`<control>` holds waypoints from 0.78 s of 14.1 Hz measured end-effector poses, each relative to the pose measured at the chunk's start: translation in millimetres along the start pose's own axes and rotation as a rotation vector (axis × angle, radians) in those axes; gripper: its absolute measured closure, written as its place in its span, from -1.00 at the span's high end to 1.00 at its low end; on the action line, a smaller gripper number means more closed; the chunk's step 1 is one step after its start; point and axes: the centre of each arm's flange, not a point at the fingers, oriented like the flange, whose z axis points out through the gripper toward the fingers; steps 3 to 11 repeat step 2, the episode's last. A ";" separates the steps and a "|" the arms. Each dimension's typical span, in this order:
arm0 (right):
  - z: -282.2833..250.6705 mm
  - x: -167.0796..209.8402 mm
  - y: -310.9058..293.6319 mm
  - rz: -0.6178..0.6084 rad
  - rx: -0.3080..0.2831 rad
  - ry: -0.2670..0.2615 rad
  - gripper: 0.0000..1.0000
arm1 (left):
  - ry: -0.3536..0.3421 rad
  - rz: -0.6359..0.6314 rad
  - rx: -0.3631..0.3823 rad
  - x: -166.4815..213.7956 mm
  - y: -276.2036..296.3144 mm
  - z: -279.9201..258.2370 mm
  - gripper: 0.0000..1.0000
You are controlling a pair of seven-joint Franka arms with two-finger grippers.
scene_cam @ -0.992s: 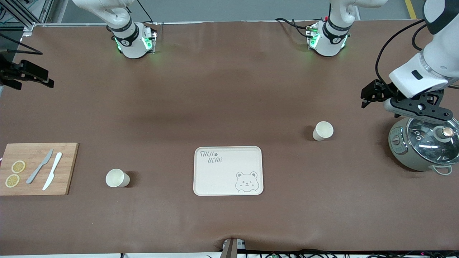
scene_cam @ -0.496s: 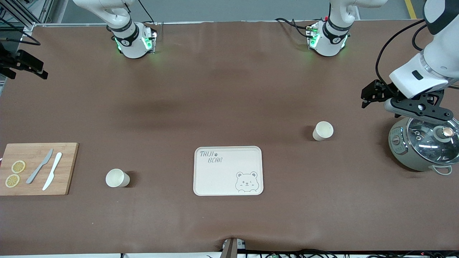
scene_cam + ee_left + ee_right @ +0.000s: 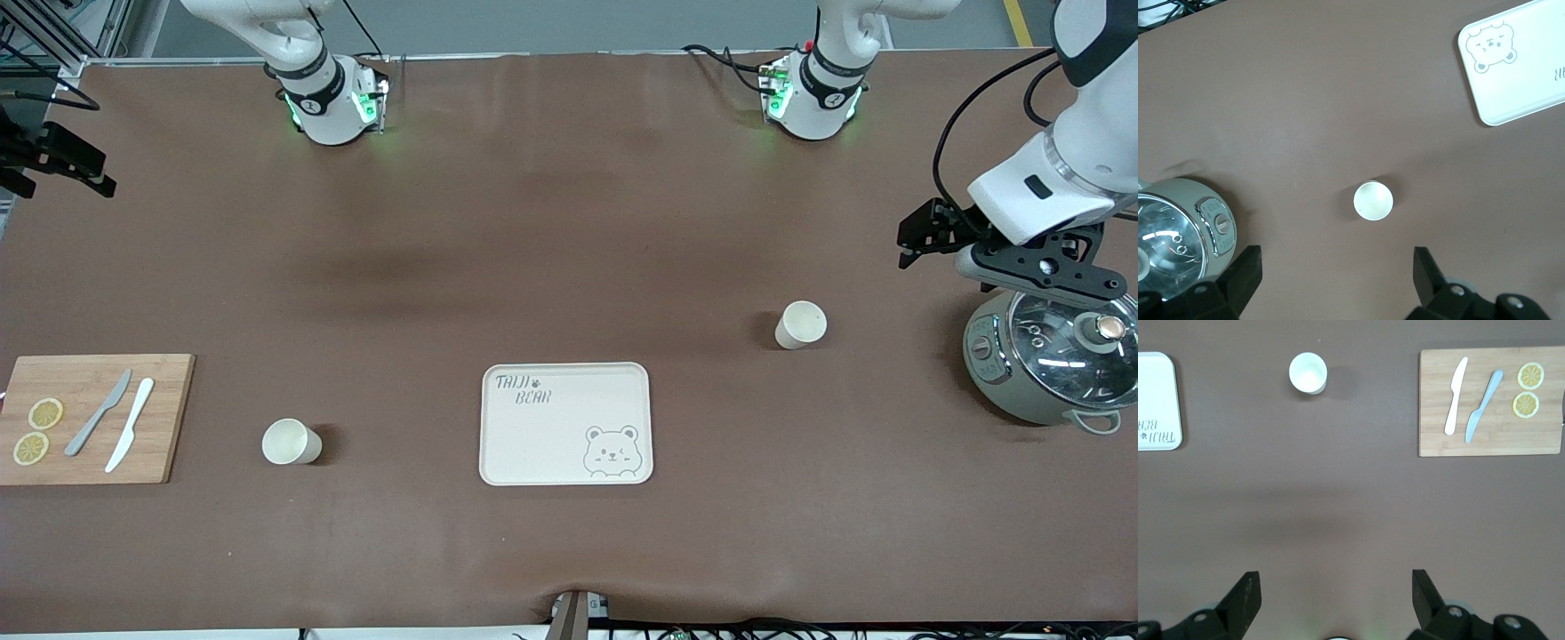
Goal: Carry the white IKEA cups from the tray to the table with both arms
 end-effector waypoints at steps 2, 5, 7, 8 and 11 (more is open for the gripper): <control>-5.3 -0.1 1.3 0.002 -0.002 0.011 1.00 | 0.000 0.000 0.000 0.0 0.0 0.0 1.00; -5.3 -0.1 1.3 0.002 -0.002 0.011 1.00 | 0.000 0.000 0.000 0.0 0.0 0.0 1.00; -5.3 -0.1 1.3 0.002 -0.002 0.011 1.00 | 0.000 0.000 0.000 0.0 0.0 0.0 1.00; -5.3 -0.1 1.3 0.002 -0.002 0.011 1.00 | 0.000 0.000 0.000 0.0 0.0 0.0 1.00; -5.3 -0.1 1.3 0.002 -0.002 0.011 1.00 | 0.000 0.000 0.000 0.0 0.0 0.0 1.00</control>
